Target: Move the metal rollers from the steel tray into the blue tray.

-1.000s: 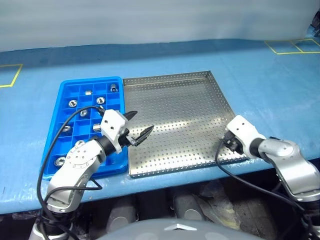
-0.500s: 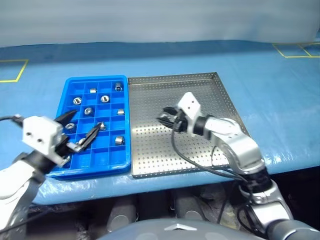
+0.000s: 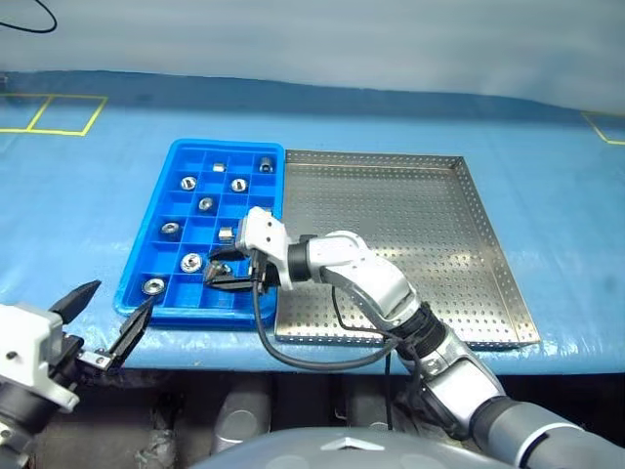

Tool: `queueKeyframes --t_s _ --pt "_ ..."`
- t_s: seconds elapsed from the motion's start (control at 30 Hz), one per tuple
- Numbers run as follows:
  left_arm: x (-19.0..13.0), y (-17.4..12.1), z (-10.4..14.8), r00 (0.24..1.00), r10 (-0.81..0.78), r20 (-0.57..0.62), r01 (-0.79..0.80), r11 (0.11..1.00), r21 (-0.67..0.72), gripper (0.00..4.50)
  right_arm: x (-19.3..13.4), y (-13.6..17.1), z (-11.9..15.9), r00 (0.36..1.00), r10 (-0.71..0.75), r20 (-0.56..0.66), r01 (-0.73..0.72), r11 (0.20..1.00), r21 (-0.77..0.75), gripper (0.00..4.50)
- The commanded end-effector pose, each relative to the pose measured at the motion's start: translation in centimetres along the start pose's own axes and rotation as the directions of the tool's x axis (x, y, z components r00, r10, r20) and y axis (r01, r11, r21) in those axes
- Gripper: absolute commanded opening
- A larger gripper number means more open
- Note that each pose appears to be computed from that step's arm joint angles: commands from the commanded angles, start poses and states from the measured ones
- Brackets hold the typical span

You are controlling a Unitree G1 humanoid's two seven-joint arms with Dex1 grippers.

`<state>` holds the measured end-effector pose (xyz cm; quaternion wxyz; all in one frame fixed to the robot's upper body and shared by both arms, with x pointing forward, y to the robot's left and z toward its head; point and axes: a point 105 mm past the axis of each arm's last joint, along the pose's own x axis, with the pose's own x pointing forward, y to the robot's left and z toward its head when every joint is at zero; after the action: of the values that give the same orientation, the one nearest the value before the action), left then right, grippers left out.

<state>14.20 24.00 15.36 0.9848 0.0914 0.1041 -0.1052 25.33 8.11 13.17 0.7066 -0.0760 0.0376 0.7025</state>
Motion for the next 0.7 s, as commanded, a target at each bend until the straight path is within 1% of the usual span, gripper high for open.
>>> queueKeyframes --t_s 0.03,0.23,0.5,0.6,0.67,0.7 --pt "0.0 -1.8 1.0 0.998 -0.027 0.06 0.027 1.0 0.005 4.02 0.9 -0.3 0.9 0.999 0.003 0.042 -0.002 1.0 -0.027 1.72" --pt "0.5 -2.4 0.5 0.998 -0.026 0.054 0.026 1.0 -0.006 4.02 1.7 -1.4 0.3 0.999 -0.035 0.036 0.036 0.999 -0.008 1.72" --pt "1.1 -2.4 0.7 0.998 -0.029 0.055 0.028 0.999 0.016 4.02 2.5 -0.6 -0.7 1.0 -0.01 0.017 0.009 0.999 0.031 1.72" --pt "1.3 -2.4 0.8 0.998 -0.035 0.054 0.034 0.999 0.027 4.02 2.4 0.4 -1.6 0.999 0.045 -0.022 -0.044 0.998 0.037 1.72" --pt "1.5 -2.4 0.9 0.998 -0.039 0.054 0.037 0.999 0.035 4.02 2.4 0.7 -2.2 0.998 0.054 -0.045 -0.052 0.998 0.035 2.45" --pt "1.6 -2.4 1.0 0.998 -0.041 0.054 0.039 0.999 0.038 4.02 2.3 0.8 -2.4 0.997 0.058 -0.054 -0.056 0.998 0.035 2.74"
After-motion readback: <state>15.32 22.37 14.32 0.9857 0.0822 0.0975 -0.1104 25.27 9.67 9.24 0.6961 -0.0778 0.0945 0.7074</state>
